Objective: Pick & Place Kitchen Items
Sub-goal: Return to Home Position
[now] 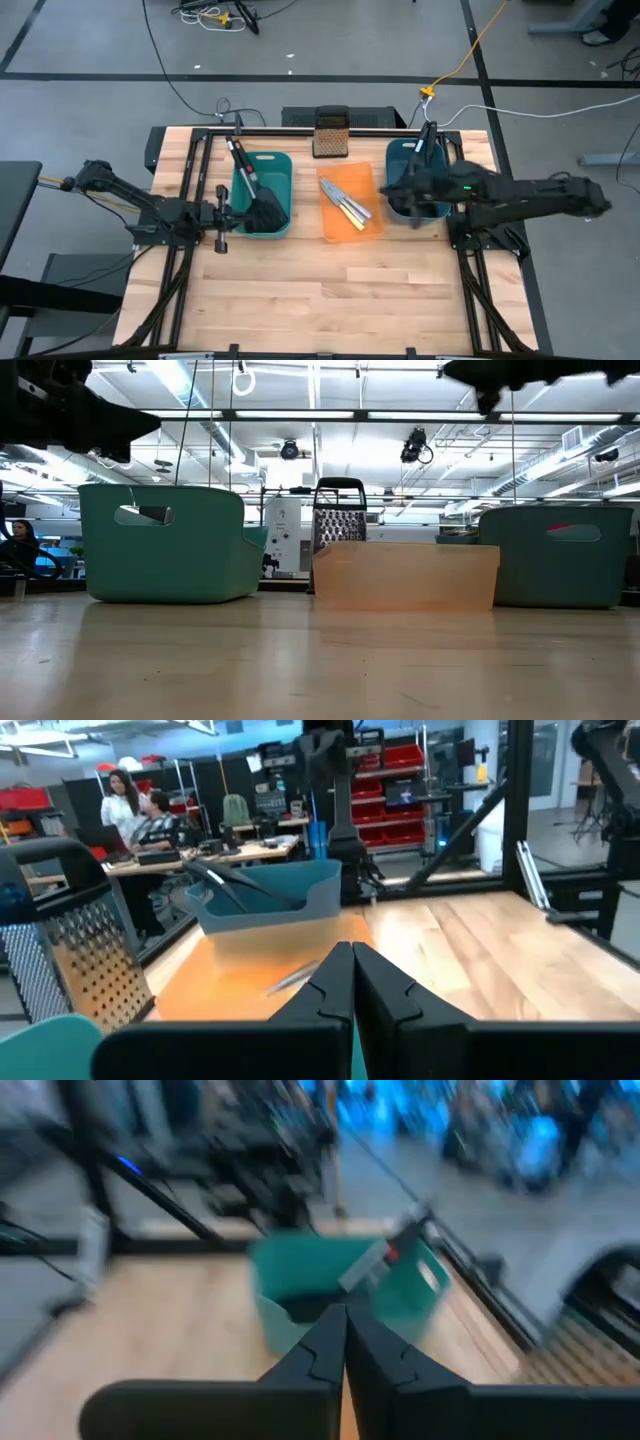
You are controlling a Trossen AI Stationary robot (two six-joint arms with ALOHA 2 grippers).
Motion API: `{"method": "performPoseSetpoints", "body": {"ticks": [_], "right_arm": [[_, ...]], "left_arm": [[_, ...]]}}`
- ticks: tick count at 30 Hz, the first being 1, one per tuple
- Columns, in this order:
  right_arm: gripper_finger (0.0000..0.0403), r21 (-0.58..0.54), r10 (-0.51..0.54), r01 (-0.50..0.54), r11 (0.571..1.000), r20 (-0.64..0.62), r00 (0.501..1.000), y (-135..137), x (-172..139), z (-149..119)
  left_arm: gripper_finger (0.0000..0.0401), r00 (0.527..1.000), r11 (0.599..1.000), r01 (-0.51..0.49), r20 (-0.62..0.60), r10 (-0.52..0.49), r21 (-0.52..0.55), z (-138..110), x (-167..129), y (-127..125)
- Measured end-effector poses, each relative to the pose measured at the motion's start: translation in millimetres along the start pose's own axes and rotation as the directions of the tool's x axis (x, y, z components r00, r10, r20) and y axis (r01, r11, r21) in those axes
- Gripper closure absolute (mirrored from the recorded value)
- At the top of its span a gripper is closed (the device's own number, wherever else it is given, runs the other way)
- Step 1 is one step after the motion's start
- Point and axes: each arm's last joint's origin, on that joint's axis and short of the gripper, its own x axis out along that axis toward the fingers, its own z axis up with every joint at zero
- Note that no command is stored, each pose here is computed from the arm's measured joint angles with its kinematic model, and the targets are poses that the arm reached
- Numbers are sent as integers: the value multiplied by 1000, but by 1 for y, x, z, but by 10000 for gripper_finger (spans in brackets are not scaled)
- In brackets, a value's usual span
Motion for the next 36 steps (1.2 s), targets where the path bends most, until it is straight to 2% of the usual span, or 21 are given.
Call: {"method": "performPoseSetpoints", "body": {"ticks": [4,9,11,13,16,21,29,36], "right_arm": [[396,-25,117,-115,993,169,979,4,-34,-24],[399,-51,105,-95,994,242,965,2,-61,-36],[399,-79,119,-103,992,243,963,1,-66,-40],[399,-101,135,-113,988,251,958,1,-70,-45],[400,-101,105,-81,992,258,960,-2,-70,-58],[401,-61,73,-58,996,271,960,-6,-68,-83],[401,-33,42,-33,999,316,948,-7,-71,-111],[401,12,-33,31,999,254,967,-11,-65,-129]], "left_arm": [[398,1000,1000,-14,-5,14,16,-1,-8,5],[399,1000,999,4,7,-5,35,-2,-15,11],[399,1000,999,-23,-6,24,45,-4,-14,14],[399,1000,998,-26,-6,26,51,-4,-12,17],[400,1000,999,11,-2,-11,48,-6,-10,20],[400,1000,999,-7,-4,7,46,-7,-8,27],[400,998,998,55,-8,-55,26,-8,-8,28],[400,998,998,59,-8,-59,22,-9,-8,27]]}}
